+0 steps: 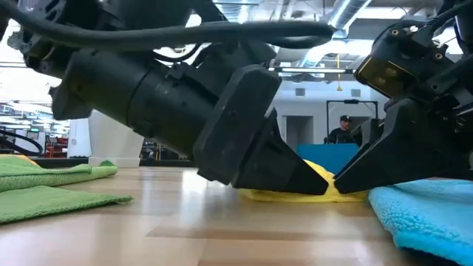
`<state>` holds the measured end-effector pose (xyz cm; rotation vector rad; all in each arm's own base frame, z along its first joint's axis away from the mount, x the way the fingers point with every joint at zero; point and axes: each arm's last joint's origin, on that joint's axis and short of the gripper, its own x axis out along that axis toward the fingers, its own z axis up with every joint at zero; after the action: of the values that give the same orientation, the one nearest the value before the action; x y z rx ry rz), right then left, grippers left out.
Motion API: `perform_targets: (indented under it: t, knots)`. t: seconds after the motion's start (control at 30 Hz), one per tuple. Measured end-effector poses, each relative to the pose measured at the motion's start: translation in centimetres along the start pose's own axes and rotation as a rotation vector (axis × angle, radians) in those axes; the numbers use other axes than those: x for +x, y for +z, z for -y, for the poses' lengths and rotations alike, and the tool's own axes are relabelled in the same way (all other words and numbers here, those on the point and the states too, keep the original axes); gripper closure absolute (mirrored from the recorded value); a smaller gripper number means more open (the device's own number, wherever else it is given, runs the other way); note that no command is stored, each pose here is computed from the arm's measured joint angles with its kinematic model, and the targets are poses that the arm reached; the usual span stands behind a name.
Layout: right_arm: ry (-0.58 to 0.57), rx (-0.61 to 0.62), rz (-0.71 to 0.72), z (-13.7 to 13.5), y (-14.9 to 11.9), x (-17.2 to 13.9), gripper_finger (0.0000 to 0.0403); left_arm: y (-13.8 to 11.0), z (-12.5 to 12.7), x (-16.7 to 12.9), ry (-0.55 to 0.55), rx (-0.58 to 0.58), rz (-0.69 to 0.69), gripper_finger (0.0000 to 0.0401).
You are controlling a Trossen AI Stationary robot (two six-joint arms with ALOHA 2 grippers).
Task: Fold microfiber towels
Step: Fold the yellow microfiber cloth
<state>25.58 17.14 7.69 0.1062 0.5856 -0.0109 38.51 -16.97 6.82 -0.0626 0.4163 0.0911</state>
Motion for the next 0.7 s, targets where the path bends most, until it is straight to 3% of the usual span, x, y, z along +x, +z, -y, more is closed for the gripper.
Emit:
perform_targets:
  t: [0.13,0.33,0.4,0.5,0.7]
  knots:
    - [0.008,-0.059,0.032,-0.3,1.5,-1.4,0.0301,0.1,-0.2,0.1,-0.014,0.002,-0.007,0.0353]
    - [-0.231,-0.183,0.136,0.5,3.5,-3.2,0.0301,0.0,-0.2,0.2,-0.031,-0.007,-0.017,0.0353]
    - [-0.248,-0.212,0.176,1.1,4.4,-2.6,0.0301,0.0,-0.2,0.2,-0.030,-0.006,-0.017,0.0353]
    - [-0.168,-0.229,0.205,2.0,4.7,-0.7,0.0301,-0.1,-0.2,0.2,-0.030,-0.006,-0.019,0.0353]
    - [-0.172,-0.191,0.142,4.7,1.9,3.4,0.0301,-0.1,-0.2,0.2,-0.030,-0.004,-0.021,0.0353]
